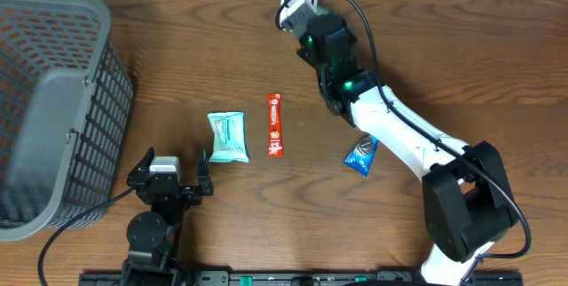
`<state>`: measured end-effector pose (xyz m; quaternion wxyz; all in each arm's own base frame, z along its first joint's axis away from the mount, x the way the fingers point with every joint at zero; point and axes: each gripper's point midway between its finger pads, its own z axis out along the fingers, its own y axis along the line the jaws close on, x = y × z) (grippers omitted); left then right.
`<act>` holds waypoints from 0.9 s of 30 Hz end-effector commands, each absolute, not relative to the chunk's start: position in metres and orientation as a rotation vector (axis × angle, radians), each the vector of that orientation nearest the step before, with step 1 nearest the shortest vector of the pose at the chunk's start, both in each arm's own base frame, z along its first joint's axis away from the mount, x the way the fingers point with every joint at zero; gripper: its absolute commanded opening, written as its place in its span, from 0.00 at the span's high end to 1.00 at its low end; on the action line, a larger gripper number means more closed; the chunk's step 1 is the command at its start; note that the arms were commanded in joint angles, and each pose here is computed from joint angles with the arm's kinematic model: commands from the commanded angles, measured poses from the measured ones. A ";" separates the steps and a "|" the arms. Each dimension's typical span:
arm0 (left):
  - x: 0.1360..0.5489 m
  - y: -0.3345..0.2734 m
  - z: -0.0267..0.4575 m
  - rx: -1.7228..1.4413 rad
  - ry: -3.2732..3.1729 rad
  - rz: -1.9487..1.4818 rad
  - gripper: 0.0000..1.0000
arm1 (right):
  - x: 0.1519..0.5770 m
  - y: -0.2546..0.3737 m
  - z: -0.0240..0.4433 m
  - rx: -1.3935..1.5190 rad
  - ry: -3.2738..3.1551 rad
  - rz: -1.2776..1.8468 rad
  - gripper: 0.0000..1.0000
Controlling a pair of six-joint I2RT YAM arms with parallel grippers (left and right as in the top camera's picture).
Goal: Scan the item barcode
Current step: 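Raise the teal bottle up to the white scanner face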
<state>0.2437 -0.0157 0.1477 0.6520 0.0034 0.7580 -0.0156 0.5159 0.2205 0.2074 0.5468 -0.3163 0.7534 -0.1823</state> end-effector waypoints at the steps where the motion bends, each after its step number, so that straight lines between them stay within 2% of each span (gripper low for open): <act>1: 0.244 -0.015 0.129 0.009 1.766 -0.029 0.02 | 0.528 0.212 0.246 -0.694 1.697 -0.506 0.70; 16: 0.244 -0.015 0.129 0.009 1.766 -0.029 0.02 | 0.607 0.229 0.241 -0.682 1.616 -0.688 0.72; 27: 0.244 -0.015 0.129 0.009 1.766 -0.029 0.02 | 0.630 0.233 0.219 -0.657 1.575 -0.777 0.71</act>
